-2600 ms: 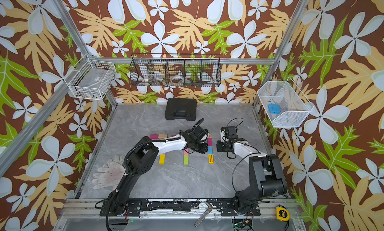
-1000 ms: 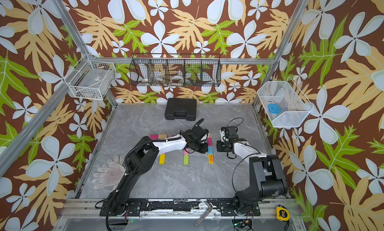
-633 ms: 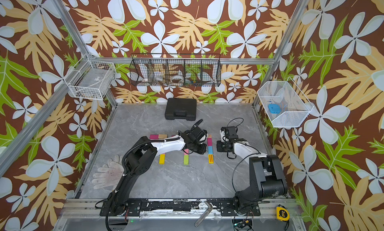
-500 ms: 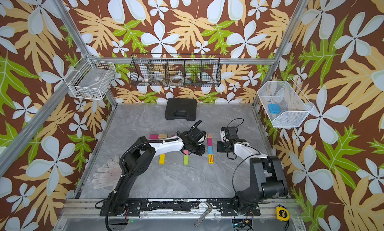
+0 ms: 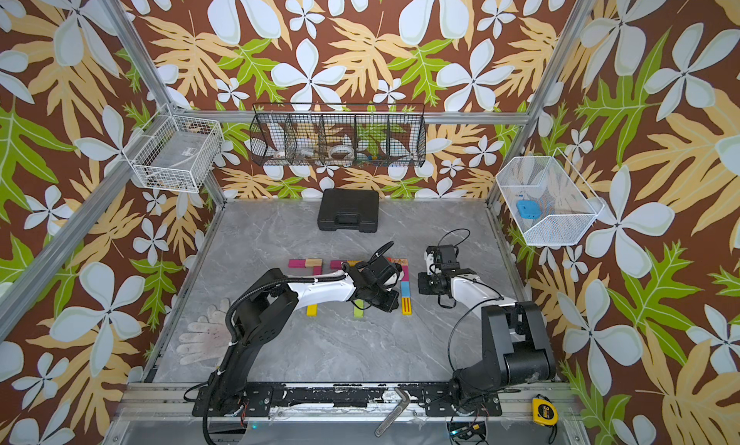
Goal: Assemble the number 7 with building blocks
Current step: Adjust the building block at the center of the board.
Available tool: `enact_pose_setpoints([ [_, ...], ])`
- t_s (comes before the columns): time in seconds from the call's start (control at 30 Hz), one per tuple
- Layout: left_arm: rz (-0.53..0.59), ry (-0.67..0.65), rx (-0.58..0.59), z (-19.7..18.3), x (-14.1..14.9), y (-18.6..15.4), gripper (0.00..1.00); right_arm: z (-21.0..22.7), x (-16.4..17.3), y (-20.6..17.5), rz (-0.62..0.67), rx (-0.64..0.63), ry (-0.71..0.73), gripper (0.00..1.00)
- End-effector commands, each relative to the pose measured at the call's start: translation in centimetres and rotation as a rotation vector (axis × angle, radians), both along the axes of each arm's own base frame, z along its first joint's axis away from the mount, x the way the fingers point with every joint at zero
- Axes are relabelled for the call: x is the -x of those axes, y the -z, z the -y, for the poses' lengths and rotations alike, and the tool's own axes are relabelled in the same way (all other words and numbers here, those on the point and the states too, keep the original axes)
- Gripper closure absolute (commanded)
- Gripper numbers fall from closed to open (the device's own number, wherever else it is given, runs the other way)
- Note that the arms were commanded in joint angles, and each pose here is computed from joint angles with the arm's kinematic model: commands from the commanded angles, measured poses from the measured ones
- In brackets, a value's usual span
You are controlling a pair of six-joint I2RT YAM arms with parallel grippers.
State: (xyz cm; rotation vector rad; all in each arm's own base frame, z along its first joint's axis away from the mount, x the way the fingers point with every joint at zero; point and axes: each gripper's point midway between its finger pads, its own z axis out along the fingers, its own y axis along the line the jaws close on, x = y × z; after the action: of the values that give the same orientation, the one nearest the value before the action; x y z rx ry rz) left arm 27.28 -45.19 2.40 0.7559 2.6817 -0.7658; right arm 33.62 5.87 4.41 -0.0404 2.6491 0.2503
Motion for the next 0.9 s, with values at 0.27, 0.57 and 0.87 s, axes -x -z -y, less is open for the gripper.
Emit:
enact_pose_setpoints([
  [0.27,-0.036,0.004,-0.056,-0.58,0.50,1.28,0.81,0.23,-0.41,-0.39,0.024,0.010,0.005,0.68],
  [0.57,-0.037,0.005,-0.058,-0.54,0.49,1.49,0.81,0.20,-0.42,-0.50,0.026,0.009,0.004,0.68],
  [0.87,-0.019,-0.005,-0.062,-0.91,0.29,1.05,0.82,0.24,-0.45,-0.63,0.030,0.009,0.004,0.68],
])
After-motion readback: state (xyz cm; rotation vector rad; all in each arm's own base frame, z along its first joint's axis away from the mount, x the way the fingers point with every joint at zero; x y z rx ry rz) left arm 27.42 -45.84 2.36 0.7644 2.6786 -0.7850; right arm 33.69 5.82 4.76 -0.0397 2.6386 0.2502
